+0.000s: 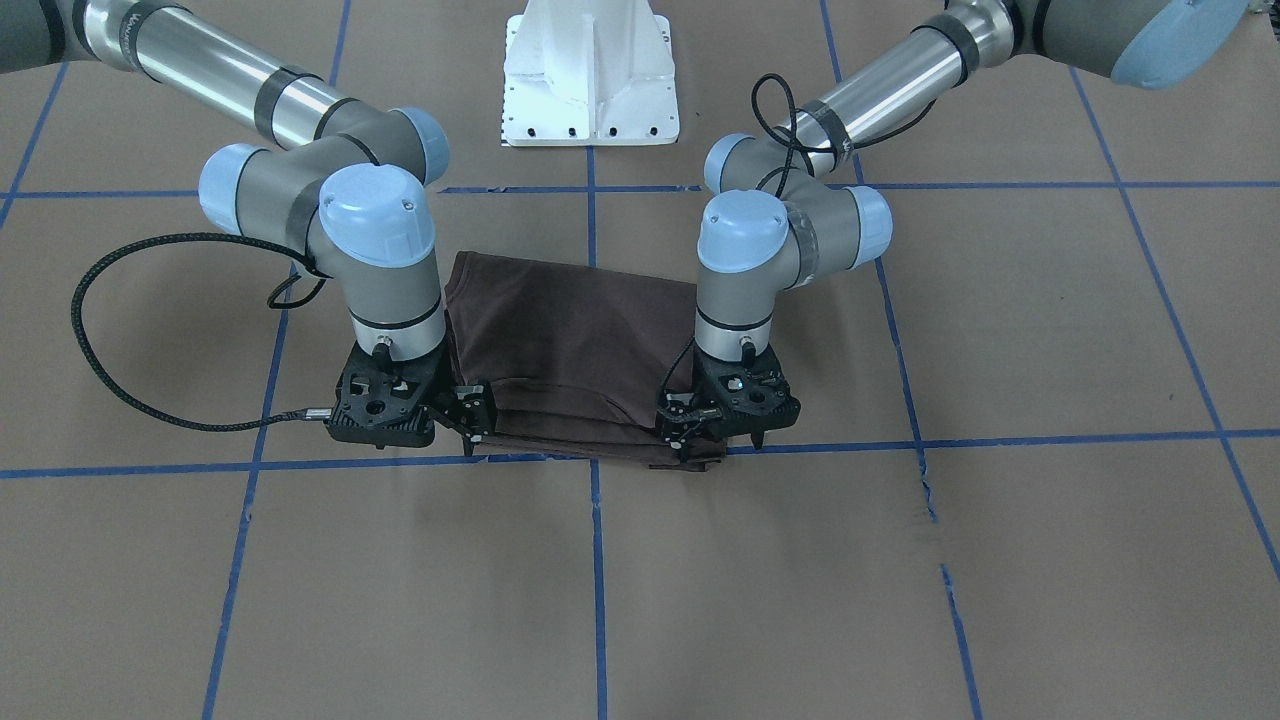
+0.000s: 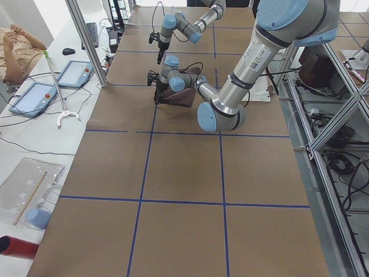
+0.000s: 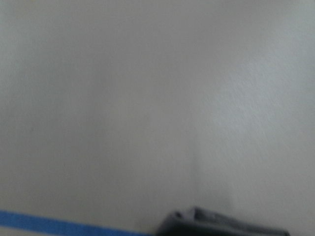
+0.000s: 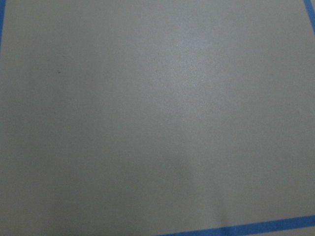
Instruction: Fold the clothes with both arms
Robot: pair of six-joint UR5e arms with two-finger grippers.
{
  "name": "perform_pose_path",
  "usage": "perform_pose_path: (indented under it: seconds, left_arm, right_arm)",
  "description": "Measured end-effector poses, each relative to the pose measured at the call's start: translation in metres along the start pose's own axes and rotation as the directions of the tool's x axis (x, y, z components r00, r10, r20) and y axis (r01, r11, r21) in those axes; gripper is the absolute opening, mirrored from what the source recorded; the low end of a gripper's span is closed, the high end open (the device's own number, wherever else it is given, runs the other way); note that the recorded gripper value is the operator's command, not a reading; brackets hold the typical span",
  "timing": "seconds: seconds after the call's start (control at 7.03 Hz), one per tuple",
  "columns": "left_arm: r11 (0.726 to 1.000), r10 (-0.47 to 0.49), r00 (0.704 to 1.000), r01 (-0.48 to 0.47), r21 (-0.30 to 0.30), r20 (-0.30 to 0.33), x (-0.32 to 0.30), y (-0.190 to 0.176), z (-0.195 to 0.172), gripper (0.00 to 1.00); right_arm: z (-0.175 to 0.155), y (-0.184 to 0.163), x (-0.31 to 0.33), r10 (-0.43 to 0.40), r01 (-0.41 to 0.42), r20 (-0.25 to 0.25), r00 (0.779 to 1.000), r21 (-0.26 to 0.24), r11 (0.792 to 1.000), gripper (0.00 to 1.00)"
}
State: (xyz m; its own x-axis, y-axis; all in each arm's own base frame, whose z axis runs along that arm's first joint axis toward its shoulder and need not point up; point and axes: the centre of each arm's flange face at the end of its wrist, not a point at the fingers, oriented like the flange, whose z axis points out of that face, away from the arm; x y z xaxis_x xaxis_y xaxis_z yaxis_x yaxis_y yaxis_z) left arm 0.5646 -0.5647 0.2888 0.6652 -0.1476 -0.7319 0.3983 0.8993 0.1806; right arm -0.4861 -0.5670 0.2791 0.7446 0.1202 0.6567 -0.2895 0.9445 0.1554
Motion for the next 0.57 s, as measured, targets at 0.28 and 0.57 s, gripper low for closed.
perform_pose_path:
  seconds: [0.28, 0.57]
  left_arm:
    - [1.000, 0.007, 1.000, -0.007, -0.009, -0.029, -0.0053, -0.0209, -0.0030, 0.93]
    - [0.998, -0.051, 0.992, 0.046, -0.045, -0.116, -0.0039, -0.0127, -0.0076, 0.62]
  right_arm:
    - [-0.0002, 0.0006, 0.0001, 0.000, 0.000, 0.001, 1.000, 0.001, 1.000, 1.00]
    - [0.0000, 0.0008, 0.0006, 0.002, -0.002, 0.001, 1.000, 0.001, 1.000, 1.00]
